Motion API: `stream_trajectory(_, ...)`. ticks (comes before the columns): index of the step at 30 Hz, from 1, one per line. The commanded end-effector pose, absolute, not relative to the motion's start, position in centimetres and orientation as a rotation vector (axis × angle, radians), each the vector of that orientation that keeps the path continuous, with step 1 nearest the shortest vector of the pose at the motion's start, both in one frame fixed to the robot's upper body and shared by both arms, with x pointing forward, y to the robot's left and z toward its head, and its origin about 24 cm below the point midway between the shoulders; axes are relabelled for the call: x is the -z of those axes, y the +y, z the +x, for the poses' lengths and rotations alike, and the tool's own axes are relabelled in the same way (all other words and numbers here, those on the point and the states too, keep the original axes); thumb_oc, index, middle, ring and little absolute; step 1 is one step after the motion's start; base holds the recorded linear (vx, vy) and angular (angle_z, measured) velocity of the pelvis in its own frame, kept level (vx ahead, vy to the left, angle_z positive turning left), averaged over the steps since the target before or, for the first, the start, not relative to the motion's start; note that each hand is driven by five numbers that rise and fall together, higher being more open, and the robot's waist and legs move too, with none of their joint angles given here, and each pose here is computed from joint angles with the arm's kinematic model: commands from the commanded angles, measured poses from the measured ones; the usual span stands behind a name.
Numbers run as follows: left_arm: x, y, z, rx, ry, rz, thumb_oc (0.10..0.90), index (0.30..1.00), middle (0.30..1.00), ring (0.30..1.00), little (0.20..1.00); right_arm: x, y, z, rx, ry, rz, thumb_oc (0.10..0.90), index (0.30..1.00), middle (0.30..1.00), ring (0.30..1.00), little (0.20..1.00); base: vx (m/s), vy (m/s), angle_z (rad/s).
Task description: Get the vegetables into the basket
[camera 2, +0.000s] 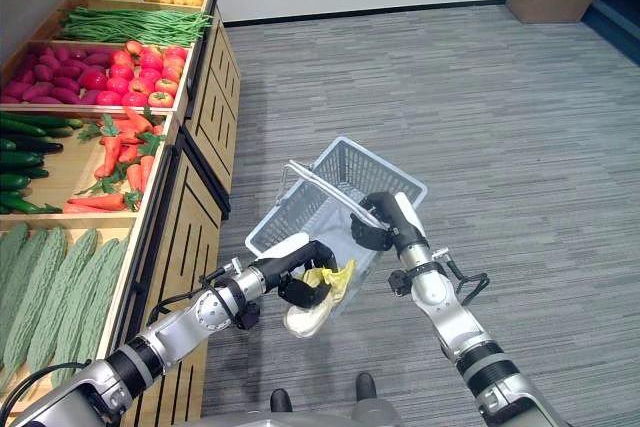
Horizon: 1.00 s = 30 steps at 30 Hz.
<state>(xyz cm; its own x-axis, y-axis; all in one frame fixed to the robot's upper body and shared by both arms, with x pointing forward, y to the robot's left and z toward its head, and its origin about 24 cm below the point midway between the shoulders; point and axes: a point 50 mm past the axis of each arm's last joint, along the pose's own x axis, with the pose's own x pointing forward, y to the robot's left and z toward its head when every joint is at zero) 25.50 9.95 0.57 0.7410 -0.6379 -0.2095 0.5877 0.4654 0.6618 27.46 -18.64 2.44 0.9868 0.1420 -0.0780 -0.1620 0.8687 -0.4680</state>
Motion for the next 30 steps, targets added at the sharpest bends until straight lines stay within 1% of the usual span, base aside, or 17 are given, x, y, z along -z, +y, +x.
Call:
stream_trajectory(1,-4.6,9.8,29.4,0.572,-0.313,0.891,0.400,0.300,0.300,0.300,0.300,-11.0,-14.0,28.3,-0.278,-0.432,-0.255,0.400,0.300,0.300,0.300,0.300,0.00,0.000,0.00)
stream_trajectory(2,-4.0,10.4,29.7,0.489,-0.306,0.930,0.400,0.300,0.300,0.300,0.300,-10.9,-13.5,27.8,-0.309,-0.435,-0.252,0.400,0.300,0.300,0.300,0.300,0.00,0.000,0.00)
stream_trajectory(3,-4.0,10.4,29.7,0.489,-0.307,0.930,0.400,0.300,0.300,0.300,0.300,-10.9,-13.5,27.8,-0.310,-0.435,-0.253,0.400,0.300,0.300,0.300,0.300,-0.03,-0.026,-0.01)
stream_trajectory(4,-3.3,10.8,29.7,0.426,-0.292,0.948,0.471,0.399,0.399,0.399,0.399,-10.5,-13.0,27.2,-0.344,-0.431,-0.237,0.400,0.300,0.300,0.300,0.300,0.00,0.000,0.00)
stream_trajectory(5,-3.2,10.7,29.7,0.426,-0.292,0.949,0.553,0.514,0.514,0.514,0.514,-10.5,-13.0,27.1,-0.344,-0.430,-0.237,0.400,0.300,0.300,0.300,0.300,-0.03,-0.021,-0.01)
stream_trajectory(6,-2.8,10.8,29.5,0.414,-0.283,0.966,0.900,1.000,1.000,1.000,1.000,-10.4,-12.8,26.9,-0.358,-0.430,-0.237,0.400,0.300,0.300,0.300,0.300,0.00,0.000,0.00)
stream_trajectory(14,-2.1,11.7,29.2,0.363,-0.277,1.062,0.900,1.000,1.000,1.000,1.000,-9.5,-13.1,26.5,-0.338,-0.392,-0.244,0.400,0.300,0.300,0.300,0.300,0.00,0.000,0.00)
stream_trajectory(17,-2.4,11.9,29.1,0.334,-0.283,1.027,0.900,1.000,1.000,1.000,1.000,-8.2,-14.2,26.5,-0.275,-0.339,-0.288,0.400,0.300,0.300,0.300,0.300,0.00,-0.003,0.03)
stream_trajectory(20,-3.2,11.9,28.0,0.356,-0.303,0.929,0.900,1.000,1.000,1.000,1.000,-6.8,-16.1,26.6,-0.158,-0.275,-0.340,0.400,0.300,0.300,0.300,0.300,0.01,0.004,0.07)
stream_trajectory(21,-3.8,12.0,26.9,0.435,-0.279,0.817,0.900,1.000,1.000,1.000,1.000,-5.8,-17.8,26.6,-0.067,-0.222,-0.366,0.400,0.300,0.300,0.300,0.300,0.01,0.014,0.14)
stream_trajectory(23,-5.2,11.6,25.6,0.580,-0.291,0.688,0.900,1.000,1.000,1.000,1.000,-4.9,-19.2,26.6,0.010,-0.164,-0.334,0.400,0.300,0.300,0.300,0.300,0.01,0.016,0.12)
stream_trajectory(24,-5.8,11.9,25.3,0.608,-0.286,0.632,0.900,1.000,1.000,1.000,1.000,-4.5,-19.5,26.5,0.024,-0.143,-0.308,0.400,0.300,0.300,0.300,0.300,0.01,0.026,0.20)
stream_trajectory(25,-6.3,12.4,24.7,0.645,-0.234,0.443,0.900,1.000,1.000,1.000,1.000,-3.9,-19.9,26.4,0.029,-0.110,-0.307,0.400,0.300,0.300,0.300,0.300,0.01,0.028,0.18)
stream_trajectory(26,-6.0,12.8,24.4,0.636,-0.188,0.352,0.900,1.000,1.000,1.000,1.000,-3.1,-20.2,26.2,0.043,-0.072,-0.315,0.400,0.300,0.300,0.300,0.300,0.00,0.039,0.05)
stream_trajectory(28,-3.4,14.7,22.5,0.588,0.007,0.118,0.900,1.000,1.000,1.000,1.000,-0.8,-22.0,25.4,0.120,0.052,-0.325,0.400,0.300,0.300,0.300,0.300,0.00,0.031,-0.02)
stream_trajectory(29,-2.9,15.2,22.0,0.564,0.040,0.086,0.900,1.000,1.000,1.000,1.000,-0.2,-22.5,25.1,0.134,0.081,-0.341,0.400,0.300,0.300,0.300,0.300,0.00,0.000,0.00)
stream_trajectory(30,-0.6,17.0,20.7,0.499,0.165,0.068,0.900,1.000,1.000,1.000,1.000,1.6,-24.4,24.0,0.206,0.180,-0.372,0.400,0.300,0.300,0.300,0.300,0.00,0.018,0.04)
